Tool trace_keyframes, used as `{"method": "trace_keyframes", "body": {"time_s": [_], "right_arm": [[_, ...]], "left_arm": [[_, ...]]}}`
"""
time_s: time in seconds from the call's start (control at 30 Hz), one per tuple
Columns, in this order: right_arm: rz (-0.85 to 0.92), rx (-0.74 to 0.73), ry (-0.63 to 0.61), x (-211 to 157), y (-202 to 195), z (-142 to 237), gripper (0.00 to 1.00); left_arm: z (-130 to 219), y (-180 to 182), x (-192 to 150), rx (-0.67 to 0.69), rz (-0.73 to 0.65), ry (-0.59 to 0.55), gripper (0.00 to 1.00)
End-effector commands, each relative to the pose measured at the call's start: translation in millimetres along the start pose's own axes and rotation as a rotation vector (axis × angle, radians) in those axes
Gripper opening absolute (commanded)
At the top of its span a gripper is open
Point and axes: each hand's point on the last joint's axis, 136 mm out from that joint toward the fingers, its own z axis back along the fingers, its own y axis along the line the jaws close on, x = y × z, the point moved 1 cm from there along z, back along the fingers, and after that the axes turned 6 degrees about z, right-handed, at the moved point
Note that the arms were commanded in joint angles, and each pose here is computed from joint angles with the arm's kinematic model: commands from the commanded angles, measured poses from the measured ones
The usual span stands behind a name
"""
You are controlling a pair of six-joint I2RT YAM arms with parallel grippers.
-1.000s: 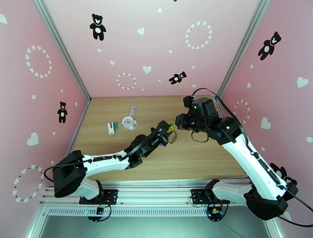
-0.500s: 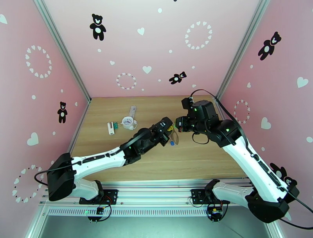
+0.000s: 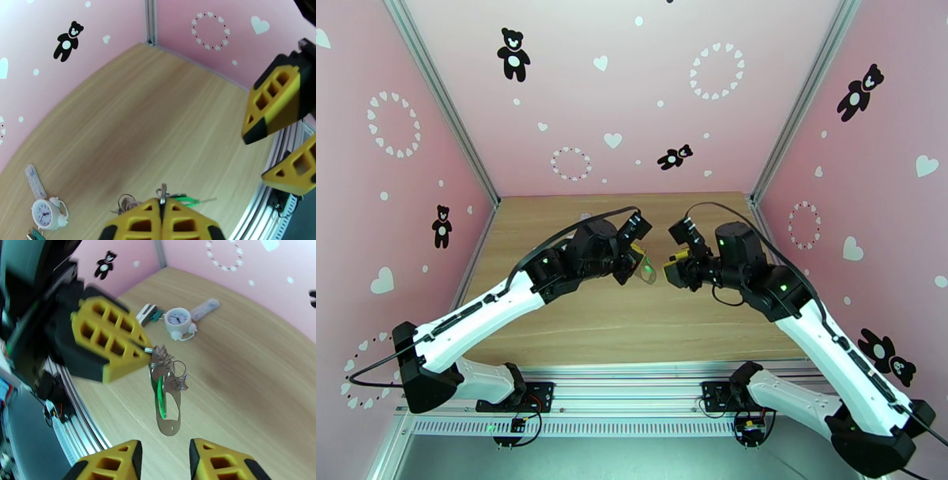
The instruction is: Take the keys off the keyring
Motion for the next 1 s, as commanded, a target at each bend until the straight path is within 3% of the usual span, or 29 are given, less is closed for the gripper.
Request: {"method": "trace_keyframes", "body": {"time_s": [0.0, 0.13, 0.3, 0.43, 0.97], "right_arm": [[0.25, 0.07, -0.105, 6.3, 12.9, -3.7, 0.34], [0.3, 0.157, -0.17, 17.0, 21.0, -3.0, 0.3], [0.292, 0.249, -0.203, 21.0, 26.7, -10.2, 0.29], [0.277, 0.333, -0.219, 22.9, 32.8, -9.2, 0.27], [0.19, 0.48, -0.262, 23.8, 31.7, -0.9, 0.18]], "left_arm": [[10.8, -12.3, -21.0, -0.085, -0.042, 0.124, 0.0], [16.7, -14.0, -19.1, -0.098, -0.126, 0.129, 0.0], [19.1, -17.4, -10.9, -0.121, -0.264, 0.037, 0.0], [22.0, -24.6, -7.7, -0.163, -0.324, 0.03, 0.0], [23.2, -43.0, 9.5, -0.258, -0.408, -0.08, 0.0]]}}
